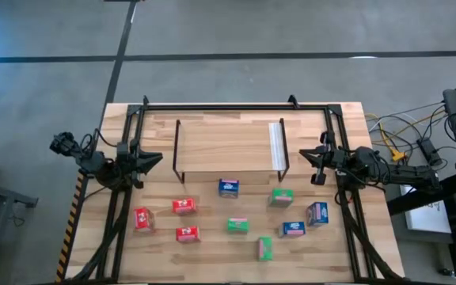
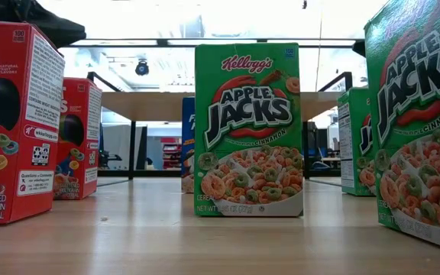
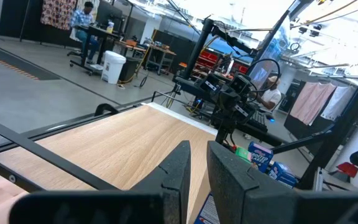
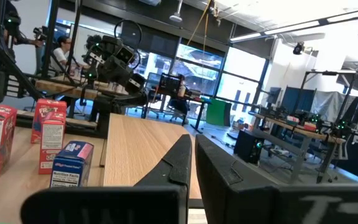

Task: Stack cereal on shelf

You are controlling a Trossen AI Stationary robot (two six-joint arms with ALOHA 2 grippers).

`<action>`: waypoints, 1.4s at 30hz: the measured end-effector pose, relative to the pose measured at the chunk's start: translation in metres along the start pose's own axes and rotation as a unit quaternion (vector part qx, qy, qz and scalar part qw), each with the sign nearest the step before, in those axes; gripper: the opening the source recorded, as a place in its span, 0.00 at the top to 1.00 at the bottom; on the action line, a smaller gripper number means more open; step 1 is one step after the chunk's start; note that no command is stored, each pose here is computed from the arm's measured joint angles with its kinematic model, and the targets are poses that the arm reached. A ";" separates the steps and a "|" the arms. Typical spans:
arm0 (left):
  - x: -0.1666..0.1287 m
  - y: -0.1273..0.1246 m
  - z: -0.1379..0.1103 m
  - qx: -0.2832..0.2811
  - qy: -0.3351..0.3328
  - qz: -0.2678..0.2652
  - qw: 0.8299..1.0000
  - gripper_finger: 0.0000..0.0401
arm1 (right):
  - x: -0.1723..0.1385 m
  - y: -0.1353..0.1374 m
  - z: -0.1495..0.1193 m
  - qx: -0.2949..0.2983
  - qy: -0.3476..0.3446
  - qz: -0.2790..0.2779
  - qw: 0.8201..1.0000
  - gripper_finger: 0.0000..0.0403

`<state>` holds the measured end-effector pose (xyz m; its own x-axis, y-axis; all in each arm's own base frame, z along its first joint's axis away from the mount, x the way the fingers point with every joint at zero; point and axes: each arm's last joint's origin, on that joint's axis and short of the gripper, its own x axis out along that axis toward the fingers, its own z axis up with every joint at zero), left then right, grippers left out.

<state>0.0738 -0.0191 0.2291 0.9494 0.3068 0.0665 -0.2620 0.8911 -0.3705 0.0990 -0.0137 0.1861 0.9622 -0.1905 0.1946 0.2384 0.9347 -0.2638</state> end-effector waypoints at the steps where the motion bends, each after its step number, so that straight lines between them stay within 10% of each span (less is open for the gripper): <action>1: 0.000 0.000 0.000 0.000 0.000 0.000 1.000 0.91 | 0.000 0.000 0.000 0.000 0.000 0.000 1.000 0.97; 23: 0.000 0.000 0.000 0.039 0.000 0.000 0.999 0.91 | 0.000 0.000 0.000 0.002 0.000 0.000 1.000 0.97; 28: 0.000 0.000 0.000 0.050 -0.001 0.000 0.999 0.91 | 0.000 0.000 0.001 0.140 -0.004 0.000 0.990 0.97; 36: -0.002 -0.004 0.022 -0.064 -0.083 -0.011 0.994 0.91 | -0.001 -0.006 0.017 0.180 -0.065 -0.019 0.981 0.97; 42: -0.006 -0.004 0.038 -0.049 -0.144 -0.011 0.988 0.91 | 0.000 -0.014 0.040 0.242 -0.088 -0.042 0.965 0.97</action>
<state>0.0630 -0.0119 0.2654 0.8621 0.3829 0.3318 -0.2107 0.8665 -0.4524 0.0907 -0.0150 0.2276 0.8945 -0.2574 0.3654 0.1842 0.9572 0.2233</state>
